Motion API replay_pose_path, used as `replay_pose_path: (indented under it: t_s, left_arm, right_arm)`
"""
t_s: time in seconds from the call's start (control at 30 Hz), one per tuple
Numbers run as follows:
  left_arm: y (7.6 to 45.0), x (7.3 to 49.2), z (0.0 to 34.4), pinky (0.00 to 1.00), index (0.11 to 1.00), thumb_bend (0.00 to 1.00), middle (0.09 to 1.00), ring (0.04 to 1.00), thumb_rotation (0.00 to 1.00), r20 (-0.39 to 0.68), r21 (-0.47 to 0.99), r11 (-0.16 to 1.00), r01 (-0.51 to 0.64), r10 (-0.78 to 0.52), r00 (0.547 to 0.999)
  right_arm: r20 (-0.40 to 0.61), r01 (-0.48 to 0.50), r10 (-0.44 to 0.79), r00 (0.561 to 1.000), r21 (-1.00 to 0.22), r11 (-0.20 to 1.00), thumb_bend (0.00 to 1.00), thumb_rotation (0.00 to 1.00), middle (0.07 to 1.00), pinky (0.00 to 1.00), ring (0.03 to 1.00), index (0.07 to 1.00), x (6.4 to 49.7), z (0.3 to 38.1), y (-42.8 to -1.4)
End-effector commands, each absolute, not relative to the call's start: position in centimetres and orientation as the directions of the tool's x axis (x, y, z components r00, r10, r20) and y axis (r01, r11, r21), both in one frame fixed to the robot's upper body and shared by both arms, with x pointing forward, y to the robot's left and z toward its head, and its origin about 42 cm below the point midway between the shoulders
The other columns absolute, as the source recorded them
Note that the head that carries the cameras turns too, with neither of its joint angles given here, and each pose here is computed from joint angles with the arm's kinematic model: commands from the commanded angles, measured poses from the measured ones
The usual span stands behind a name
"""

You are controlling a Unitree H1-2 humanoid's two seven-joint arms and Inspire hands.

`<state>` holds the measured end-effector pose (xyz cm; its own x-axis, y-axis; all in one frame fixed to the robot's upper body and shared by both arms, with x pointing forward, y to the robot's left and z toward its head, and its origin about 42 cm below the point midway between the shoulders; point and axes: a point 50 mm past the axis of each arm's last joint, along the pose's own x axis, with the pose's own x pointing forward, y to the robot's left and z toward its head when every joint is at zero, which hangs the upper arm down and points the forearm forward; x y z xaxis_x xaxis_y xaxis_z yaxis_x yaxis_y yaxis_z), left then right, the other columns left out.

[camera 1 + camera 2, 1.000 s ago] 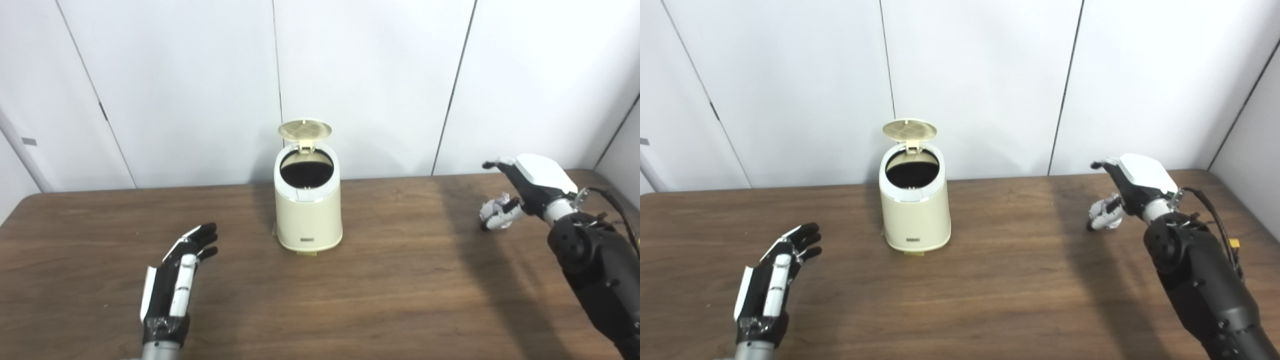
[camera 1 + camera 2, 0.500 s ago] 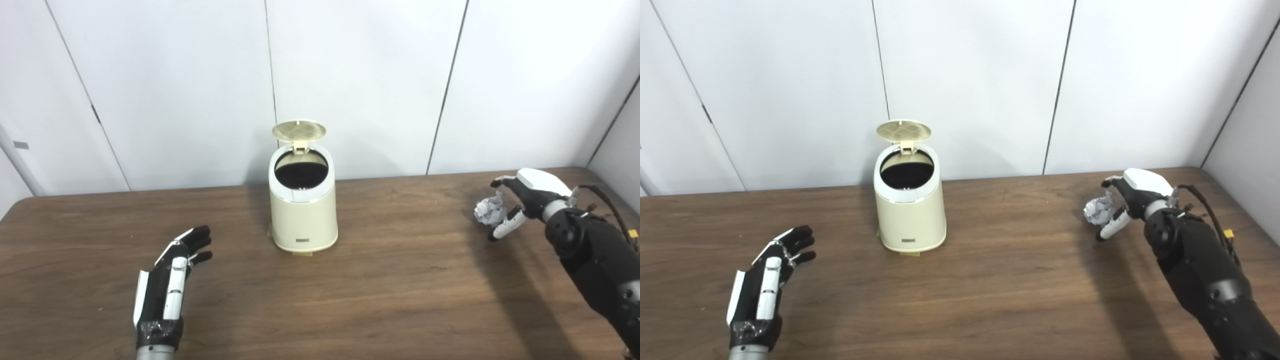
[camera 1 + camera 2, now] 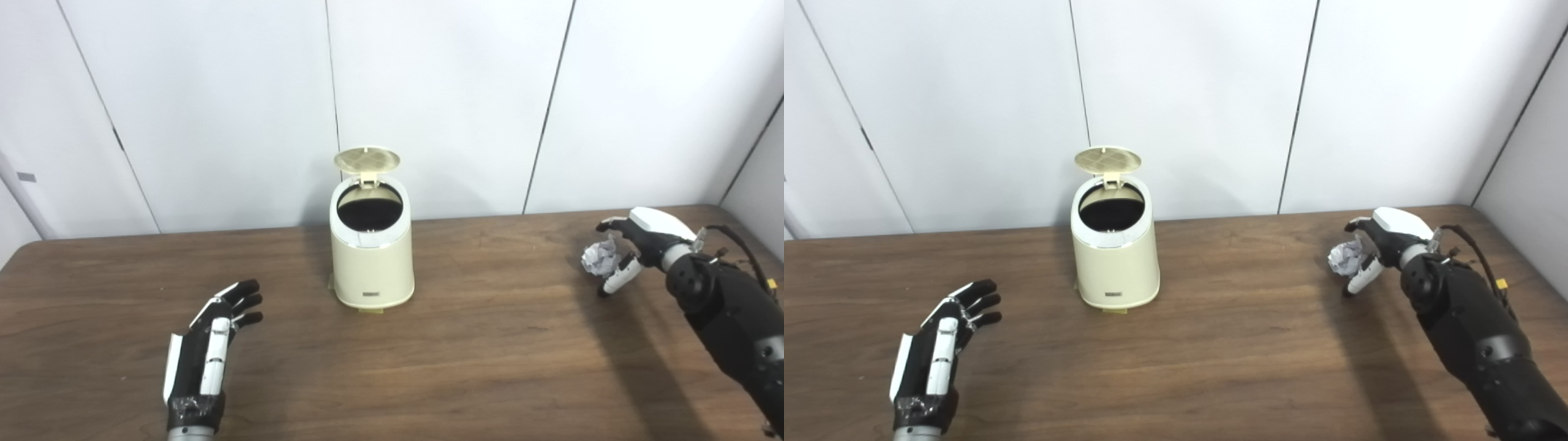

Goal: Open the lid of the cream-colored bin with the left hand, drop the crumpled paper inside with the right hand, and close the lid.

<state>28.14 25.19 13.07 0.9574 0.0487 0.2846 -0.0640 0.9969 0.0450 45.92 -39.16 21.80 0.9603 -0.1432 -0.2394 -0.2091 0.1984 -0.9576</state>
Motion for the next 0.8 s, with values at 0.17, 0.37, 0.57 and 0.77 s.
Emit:
replay_pose_path:
  t_s: [0.17,0.37,0.57,0.77]
  left_arm:
    - [24.8,28.4,14.2,0.69,0.774,0.42,0.792,0.774,0.91,0.349,0.051,0.996,-0.07,0.048,0.936]
    - [24.8,28.4,14.2,0.69,0.776,0.42,0.795,0.776,0.94,0.353,0.077,0.994,-0.073,0.041,0.935]
    - [24.5,28.3,14.3,0.7,0.776,0.41,0.792,0.775,0.9,0.347,0.039,0.997,-0.073,0.055,0.936]
    - [24.3,28.1,14.5,0.7,0.777,0.4,0.791,0.774,0.9,0.356,0.028,0.997,-0.069,0.054,0.933]
  right_arm:
    - [-0.132,-0.115,-0.119,0.984,-0.983,0.143,0.87,0.18,0.892,0.62,0.808,0.841,47.7,26.0,-39.8]
    - [-0.152,-0.135,-0.117,0.981,-0.98,0.145,0.86,0.12,0.89,0.65,0.821,0.828,48.4,26.1,-39.7]
    - [-0.173,-0.158,-0.113,0.978,-0.979,0.131,0.85,0.13,0.89,0.64,0.806,0.832,48.8,26.8,-39.0]
    - [-0.179,-0.163,-0.118,0.977,-0.978,0.133,0.84,0.09,0.877,0.67,0.809,0.807,49.2,26.6,-39.7]
